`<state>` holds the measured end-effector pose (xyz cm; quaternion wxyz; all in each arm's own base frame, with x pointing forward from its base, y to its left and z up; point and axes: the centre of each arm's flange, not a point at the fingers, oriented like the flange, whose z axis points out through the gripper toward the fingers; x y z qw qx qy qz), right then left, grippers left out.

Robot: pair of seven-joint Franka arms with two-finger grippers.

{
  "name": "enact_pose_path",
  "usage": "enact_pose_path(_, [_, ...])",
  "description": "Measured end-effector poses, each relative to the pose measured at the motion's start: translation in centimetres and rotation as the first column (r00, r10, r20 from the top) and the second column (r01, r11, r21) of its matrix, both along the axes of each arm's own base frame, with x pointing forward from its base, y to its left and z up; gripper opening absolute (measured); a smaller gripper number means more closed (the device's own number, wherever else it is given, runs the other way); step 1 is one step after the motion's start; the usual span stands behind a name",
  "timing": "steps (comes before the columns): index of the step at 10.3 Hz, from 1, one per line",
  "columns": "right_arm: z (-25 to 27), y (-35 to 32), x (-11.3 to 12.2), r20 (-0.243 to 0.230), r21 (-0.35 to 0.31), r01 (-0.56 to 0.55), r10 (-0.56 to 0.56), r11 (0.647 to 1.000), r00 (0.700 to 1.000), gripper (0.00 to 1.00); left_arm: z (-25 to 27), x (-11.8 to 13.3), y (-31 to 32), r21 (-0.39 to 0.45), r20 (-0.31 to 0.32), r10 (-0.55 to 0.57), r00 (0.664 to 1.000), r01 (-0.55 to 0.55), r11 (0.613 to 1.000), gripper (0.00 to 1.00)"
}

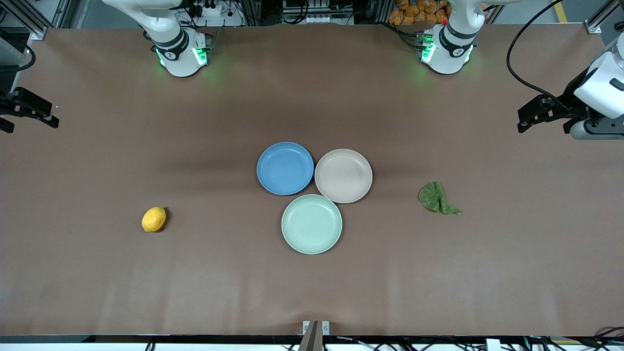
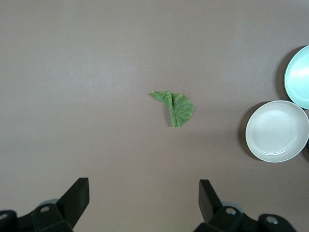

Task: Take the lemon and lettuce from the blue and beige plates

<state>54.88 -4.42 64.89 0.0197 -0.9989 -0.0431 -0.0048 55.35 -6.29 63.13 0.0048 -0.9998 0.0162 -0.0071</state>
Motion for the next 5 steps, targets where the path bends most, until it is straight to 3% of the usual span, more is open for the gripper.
enact_pose_path(5, [0.0, 0.0, 0.0, 0.0, 0.0, 0.0, 0.0, 1.0, 1.0, 1.0, 0.05, -0.02, 0.17, 0.004, 0.001, 0.002, 1.0, -0.002, 1.0, 1.0])
